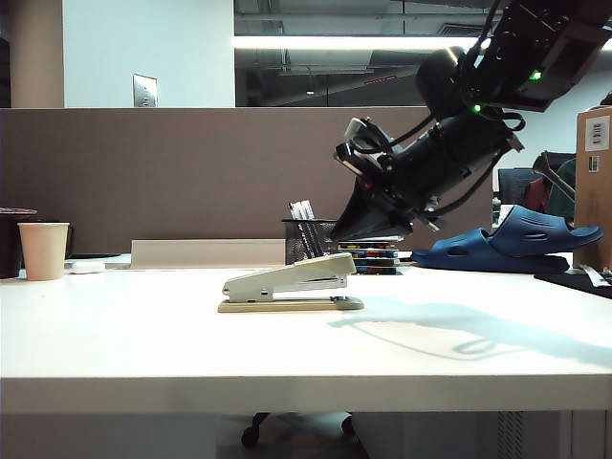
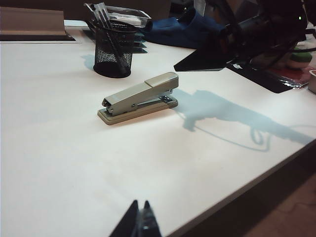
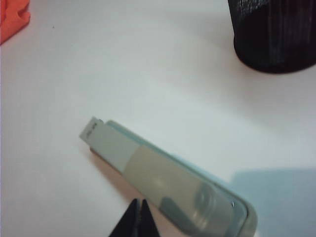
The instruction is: Press the stapler down.
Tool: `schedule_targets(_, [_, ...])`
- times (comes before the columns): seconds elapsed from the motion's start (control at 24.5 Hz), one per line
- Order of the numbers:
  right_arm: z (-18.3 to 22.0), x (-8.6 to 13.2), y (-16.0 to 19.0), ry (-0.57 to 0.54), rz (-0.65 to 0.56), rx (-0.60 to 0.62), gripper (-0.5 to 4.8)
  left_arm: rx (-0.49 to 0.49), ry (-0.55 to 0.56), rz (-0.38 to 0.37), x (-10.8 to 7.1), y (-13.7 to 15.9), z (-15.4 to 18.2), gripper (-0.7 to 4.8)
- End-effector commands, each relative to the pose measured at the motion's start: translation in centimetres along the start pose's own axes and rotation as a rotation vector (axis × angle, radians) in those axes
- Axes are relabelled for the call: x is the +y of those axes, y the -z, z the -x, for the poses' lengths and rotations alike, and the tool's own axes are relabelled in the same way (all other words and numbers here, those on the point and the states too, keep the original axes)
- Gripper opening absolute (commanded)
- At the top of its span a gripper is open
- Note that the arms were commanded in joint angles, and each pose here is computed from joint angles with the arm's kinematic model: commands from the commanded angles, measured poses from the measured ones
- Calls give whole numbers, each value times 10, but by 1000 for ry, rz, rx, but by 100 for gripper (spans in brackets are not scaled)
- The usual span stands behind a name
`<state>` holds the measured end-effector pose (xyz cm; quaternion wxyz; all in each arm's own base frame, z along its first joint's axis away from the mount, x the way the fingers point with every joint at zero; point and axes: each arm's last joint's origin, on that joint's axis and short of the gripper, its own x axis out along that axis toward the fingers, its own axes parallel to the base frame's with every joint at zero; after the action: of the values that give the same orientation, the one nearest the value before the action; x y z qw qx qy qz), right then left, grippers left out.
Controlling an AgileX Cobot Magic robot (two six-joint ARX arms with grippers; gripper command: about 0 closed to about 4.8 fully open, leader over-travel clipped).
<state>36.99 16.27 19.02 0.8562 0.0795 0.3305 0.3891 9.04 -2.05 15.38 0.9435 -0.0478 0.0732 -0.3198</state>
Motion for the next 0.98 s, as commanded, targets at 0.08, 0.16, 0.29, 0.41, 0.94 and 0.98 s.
schedule_targets(0.08, [1, 1, -10, 44, 37, -77, -9, 6, 8, 6, 0, 0, 0, -2])
schedule_targets(0.16, [2, 0, -11, 80, 37, -86, -9, 6, 9, 6, 0, 0, 0, -2])
schedule_targets(0.29, [1, -2, -11, 88, 40, -95, -9, 6, 8, 6, 0, 0, 0, -3])
schedule_targets(0.41, [-2, -4, -9, 89, 39, -96, -9, 6, 6, 6, 0, 0, 0, -2])
schedule_targets(0.94, [-9, -9, 4, 101, -3, -10, -9, 6, 5, 3, 0, 0, 0, -2])
schedule_targets(0.98, [-9, -9, 4, 102, -5, -6, -9, 6, 5, 3, 0, 0, 0, -2])
